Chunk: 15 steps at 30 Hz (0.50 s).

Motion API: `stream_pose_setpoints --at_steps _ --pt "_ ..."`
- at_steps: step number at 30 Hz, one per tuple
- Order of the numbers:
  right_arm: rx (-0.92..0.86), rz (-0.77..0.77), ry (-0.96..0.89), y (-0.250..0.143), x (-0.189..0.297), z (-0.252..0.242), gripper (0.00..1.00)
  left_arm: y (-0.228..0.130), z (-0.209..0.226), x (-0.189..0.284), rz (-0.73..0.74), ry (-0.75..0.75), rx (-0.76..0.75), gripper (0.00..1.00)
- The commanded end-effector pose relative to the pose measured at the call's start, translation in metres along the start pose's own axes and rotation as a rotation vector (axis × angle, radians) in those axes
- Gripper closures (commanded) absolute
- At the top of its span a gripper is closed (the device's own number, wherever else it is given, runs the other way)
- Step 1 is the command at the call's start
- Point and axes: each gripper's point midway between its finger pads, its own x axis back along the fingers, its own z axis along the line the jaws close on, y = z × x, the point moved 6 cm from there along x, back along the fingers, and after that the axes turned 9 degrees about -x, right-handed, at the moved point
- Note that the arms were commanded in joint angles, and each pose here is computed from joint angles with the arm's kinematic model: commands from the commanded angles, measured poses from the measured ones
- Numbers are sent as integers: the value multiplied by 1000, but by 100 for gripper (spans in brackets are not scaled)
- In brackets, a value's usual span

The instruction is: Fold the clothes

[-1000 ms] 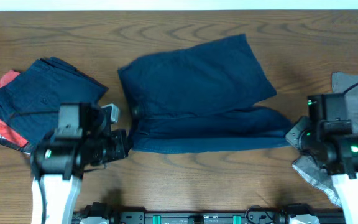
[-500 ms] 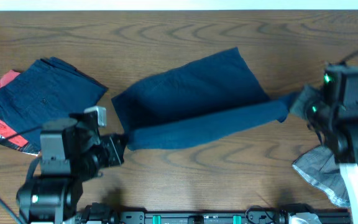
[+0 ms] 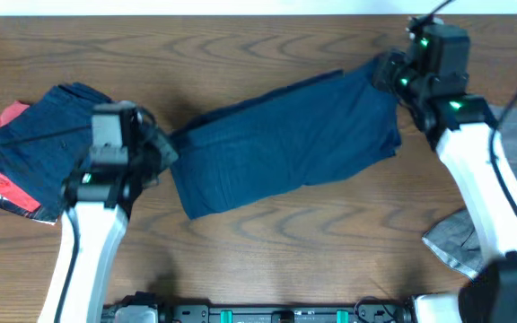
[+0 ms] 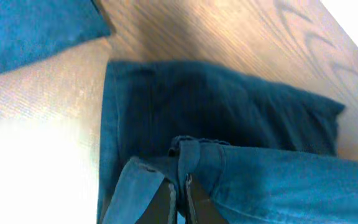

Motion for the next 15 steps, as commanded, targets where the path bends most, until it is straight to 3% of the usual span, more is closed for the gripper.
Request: stream_pose_setpoints --at_steps 1,7,9,10,12,13,15 --pt "88 -63 -53 3 -28 -5 99 18 19 -24 -61 157 52 94" --pt "120 -8 -33 -35 -91 -5 99 23 24 -77 -30 176 71 94" --pt "125 30 -44 -51 -107 -10 92 23 25 -90 -26 178 71 92" --pt "126 50 -52 -58 -113 -13 84 25 25 -94 -31 175 71 85" --pt "125 79 -68 -66 -118 -18 69 31 24 -97 -62 159 72 48" --pt "135 90 -74 -68 -118 -20 68 36 22 -96 -86 143 74 36" --pt "169 95 -77 -66 -114 -20 68 48 16 -88 -130 91 81 27"
